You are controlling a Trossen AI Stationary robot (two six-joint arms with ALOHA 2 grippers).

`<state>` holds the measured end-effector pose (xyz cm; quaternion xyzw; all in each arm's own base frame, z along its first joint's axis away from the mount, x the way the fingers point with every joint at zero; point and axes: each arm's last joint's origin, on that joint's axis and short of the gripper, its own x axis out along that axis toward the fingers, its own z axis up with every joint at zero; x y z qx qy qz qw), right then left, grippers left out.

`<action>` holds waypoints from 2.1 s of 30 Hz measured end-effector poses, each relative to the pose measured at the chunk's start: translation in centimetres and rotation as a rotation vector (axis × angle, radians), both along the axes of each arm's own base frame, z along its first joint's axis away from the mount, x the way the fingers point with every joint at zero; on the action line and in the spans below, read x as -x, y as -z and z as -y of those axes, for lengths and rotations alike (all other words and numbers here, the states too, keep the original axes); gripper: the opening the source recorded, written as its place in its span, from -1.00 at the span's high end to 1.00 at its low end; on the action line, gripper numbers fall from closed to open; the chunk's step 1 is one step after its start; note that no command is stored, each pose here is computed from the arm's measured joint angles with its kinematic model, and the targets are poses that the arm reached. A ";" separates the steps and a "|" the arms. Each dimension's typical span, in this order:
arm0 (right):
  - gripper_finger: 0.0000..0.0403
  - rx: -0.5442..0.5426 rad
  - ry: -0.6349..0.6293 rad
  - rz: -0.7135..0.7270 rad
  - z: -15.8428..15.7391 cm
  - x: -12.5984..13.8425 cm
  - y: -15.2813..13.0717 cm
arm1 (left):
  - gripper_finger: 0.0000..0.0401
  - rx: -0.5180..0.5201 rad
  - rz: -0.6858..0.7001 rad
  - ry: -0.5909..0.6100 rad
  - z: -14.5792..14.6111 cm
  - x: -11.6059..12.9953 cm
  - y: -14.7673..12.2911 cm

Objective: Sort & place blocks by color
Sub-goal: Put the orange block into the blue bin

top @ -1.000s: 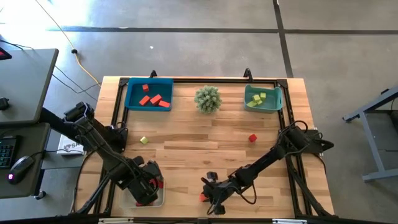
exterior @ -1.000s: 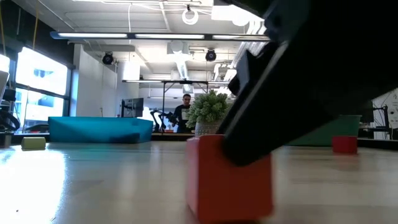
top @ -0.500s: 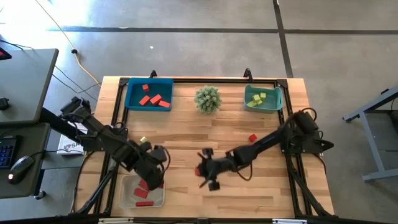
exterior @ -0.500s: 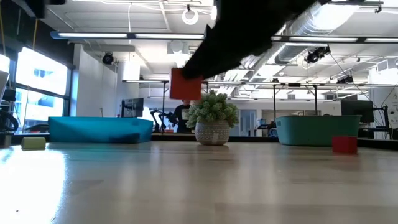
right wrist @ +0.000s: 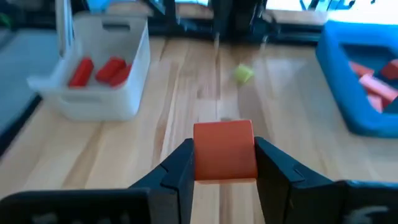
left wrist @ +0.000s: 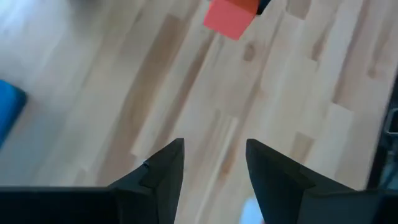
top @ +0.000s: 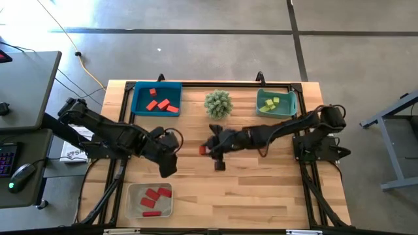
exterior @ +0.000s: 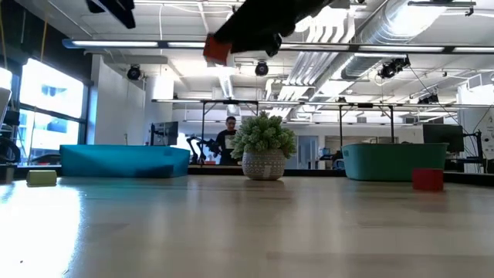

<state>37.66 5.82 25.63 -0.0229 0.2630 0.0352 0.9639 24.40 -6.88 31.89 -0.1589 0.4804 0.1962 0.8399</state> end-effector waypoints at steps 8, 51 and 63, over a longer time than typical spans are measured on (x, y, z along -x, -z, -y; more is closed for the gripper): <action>0.47 -0.057 0.033 0.103 4.5 1.0 -3.4 | 0.20 -0.048 0.025 0.059 -2.7 -1.2 -0.3; 0.47 -0.108 -0.162 0.313 10.8 1.7 -6.0 | -0.11 -0.192 0.238 0.145 -9.9 -3.8 -1.9; 0.47 -0.079 -0.179 0.313 10.8 1.7 -6.0 | -0.17 -0.182 0.320 0.165 -11.1 -4.3 -2.4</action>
